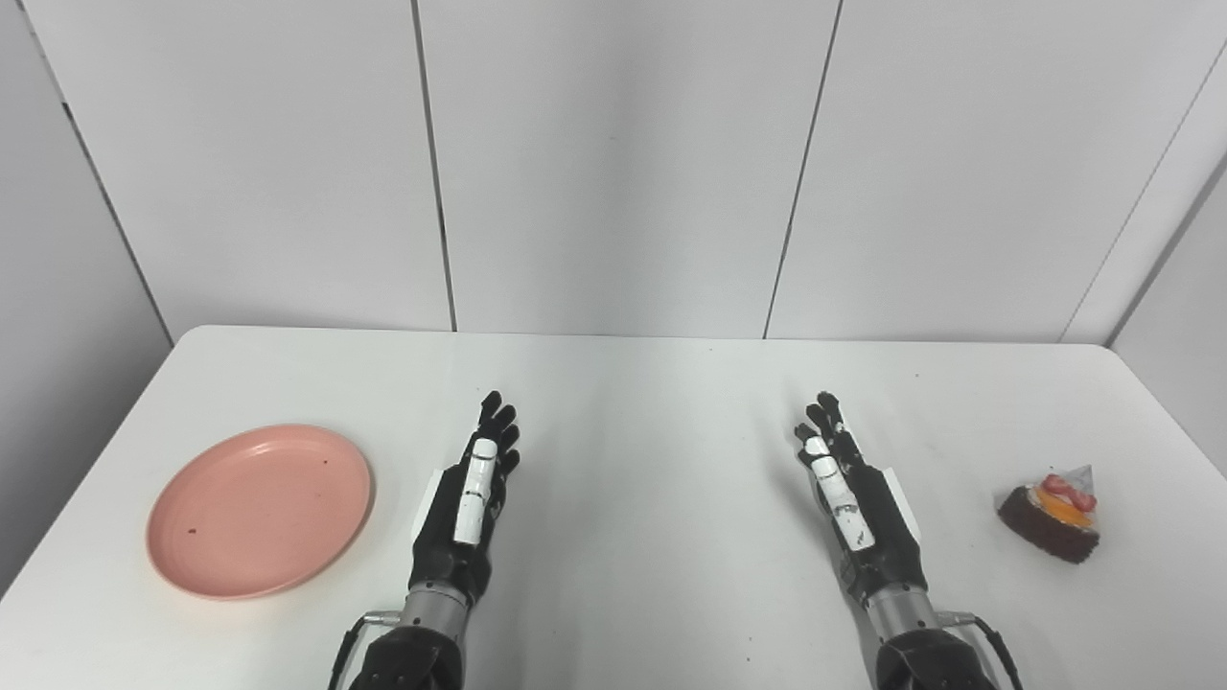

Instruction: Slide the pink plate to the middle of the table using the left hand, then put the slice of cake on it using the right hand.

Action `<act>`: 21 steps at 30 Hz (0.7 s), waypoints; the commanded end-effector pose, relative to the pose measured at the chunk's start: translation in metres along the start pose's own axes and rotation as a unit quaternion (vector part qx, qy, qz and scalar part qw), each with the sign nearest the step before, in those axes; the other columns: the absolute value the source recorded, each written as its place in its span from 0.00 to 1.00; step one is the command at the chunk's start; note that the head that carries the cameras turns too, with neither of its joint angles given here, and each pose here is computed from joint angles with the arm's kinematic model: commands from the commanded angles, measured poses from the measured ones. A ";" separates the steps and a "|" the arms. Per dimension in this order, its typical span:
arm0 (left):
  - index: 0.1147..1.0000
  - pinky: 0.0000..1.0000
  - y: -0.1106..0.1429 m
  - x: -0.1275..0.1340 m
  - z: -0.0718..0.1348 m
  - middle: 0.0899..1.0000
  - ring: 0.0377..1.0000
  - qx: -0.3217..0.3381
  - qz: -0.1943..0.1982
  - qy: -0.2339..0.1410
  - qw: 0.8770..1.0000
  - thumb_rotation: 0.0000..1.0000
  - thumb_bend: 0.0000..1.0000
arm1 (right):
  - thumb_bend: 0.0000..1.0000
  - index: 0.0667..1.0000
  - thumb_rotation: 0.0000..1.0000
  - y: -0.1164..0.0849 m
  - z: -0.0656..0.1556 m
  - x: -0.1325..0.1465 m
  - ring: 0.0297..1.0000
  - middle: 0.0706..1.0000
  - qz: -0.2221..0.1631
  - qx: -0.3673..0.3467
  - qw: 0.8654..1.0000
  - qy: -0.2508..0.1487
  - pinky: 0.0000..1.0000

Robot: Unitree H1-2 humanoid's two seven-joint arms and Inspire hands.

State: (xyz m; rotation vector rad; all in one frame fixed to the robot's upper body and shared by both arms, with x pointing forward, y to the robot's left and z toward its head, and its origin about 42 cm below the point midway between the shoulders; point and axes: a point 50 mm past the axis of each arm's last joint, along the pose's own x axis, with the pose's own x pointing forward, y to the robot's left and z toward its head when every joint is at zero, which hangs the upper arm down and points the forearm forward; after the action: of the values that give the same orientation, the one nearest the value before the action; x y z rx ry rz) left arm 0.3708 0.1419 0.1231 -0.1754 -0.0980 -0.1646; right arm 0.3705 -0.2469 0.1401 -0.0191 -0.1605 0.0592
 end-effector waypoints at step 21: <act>1.00 1.00 0.008 -0.010 -0.008 1.00 1.00 -0.004 -0.004 0.016 1.000 1.00 0.56 | 0.59 1.00 0.82 0.003 0.005 0.002 0.94 0.98 0.001 0.004 1.000 -0.014 0.96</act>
State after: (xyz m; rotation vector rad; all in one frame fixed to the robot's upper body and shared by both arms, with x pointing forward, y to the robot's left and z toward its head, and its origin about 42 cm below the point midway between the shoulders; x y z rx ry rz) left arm 0.3694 0.1428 0.1231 -0.1772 -0.0940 -0.1790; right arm 0.3704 -0.2466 0.1400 -0.0188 -0.1605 0.0577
